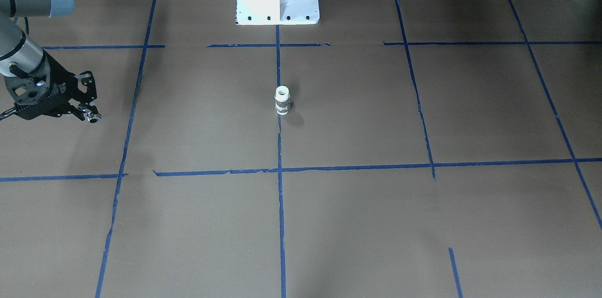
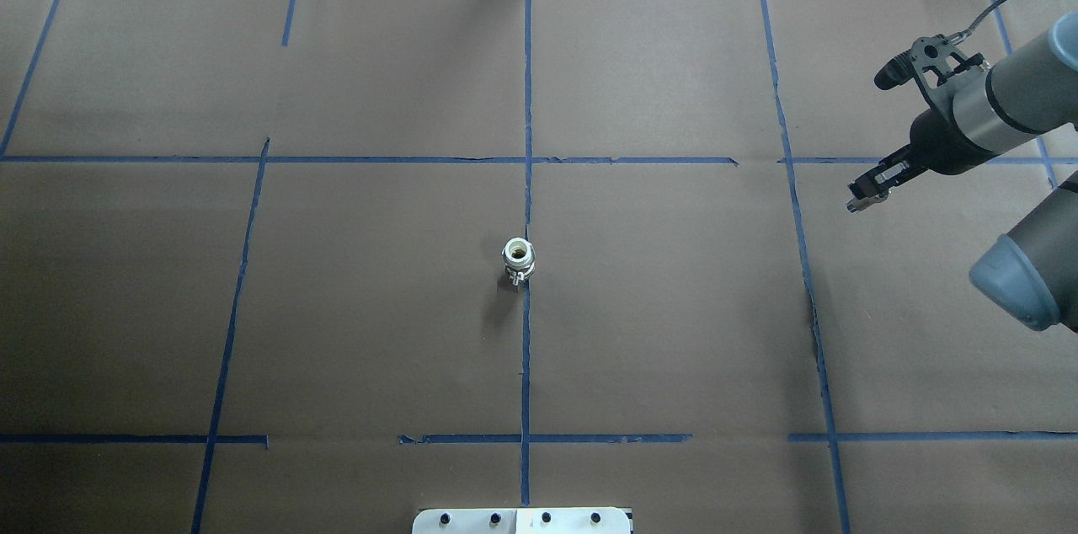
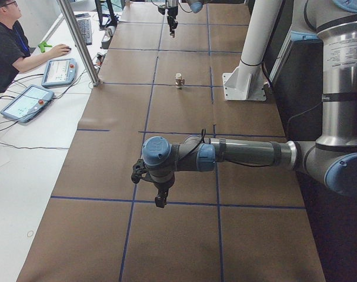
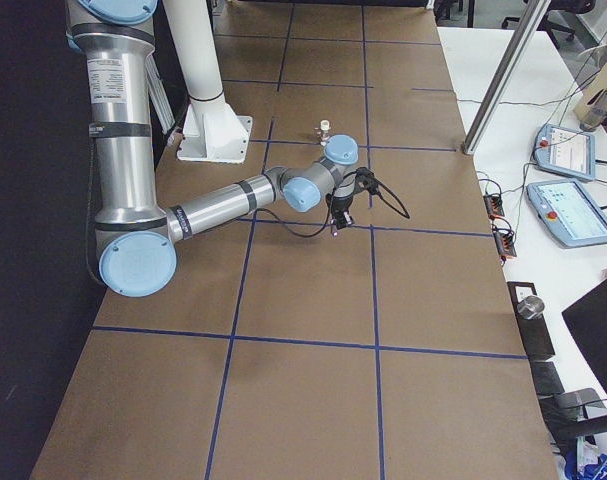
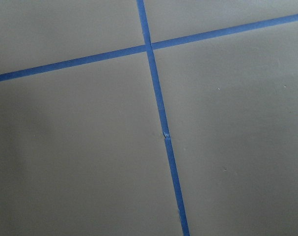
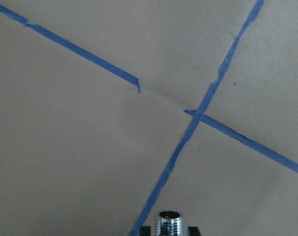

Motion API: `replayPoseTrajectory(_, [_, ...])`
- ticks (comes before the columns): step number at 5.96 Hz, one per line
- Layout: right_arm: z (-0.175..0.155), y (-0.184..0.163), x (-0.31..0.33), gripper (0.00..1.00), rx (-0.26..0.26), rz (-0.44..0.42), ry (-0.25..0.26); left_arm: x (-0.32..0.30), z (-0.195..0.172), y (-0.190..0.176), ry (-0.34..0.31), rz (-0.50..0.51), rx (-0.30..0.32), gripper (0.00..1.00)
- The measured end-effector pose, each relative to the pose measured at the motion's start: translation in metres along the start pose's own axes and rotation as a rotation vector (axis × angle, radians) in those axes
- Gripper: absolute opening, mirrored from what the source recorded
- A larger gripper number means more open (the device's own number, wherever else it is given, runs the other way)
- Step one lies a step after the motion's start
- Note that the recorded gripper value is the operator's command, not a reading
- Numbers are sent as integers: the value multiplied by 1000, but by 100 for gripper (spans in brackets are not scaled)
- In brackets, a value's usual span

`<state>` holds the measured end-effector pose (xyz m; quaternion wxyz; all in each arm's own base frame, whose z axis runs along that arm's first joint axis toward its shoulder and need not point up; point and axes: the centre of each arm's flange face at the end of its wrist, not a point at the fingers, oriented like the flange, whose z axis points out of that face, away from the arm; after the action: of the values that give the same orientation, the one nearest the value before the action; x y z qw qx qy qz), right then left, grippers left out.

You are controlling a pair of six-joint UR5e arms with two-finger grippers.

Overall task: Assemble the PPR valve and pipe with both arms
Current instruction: 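Carry the chrome nipple with the right gripper above the white valve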

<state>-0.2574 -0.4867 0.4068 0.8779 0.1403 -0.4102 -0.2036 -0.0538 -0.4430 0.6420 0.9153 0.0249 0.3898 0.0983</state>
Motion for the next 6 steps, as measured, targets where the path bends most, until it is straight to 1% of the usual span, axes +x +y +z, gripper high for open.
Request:
replayPoseTrajectory(1, [-1,-17,-29,0,15,21,-27,0,0,0,0,0,1,100])
replayPoseTrajectory(3, [-3,-54,-97,0,11,2,-63,1,-1,-1,-1,0,1,100])
replayPoseTrajectory(4, [-5,-72,-134,0,16,-27,-62,0,-1,-1,-1,0,1,100])
replayPoseTrajectory(6, [-7,-86,-182,0,39,-81,-68,0,0,-1,-1,-1,0,100])
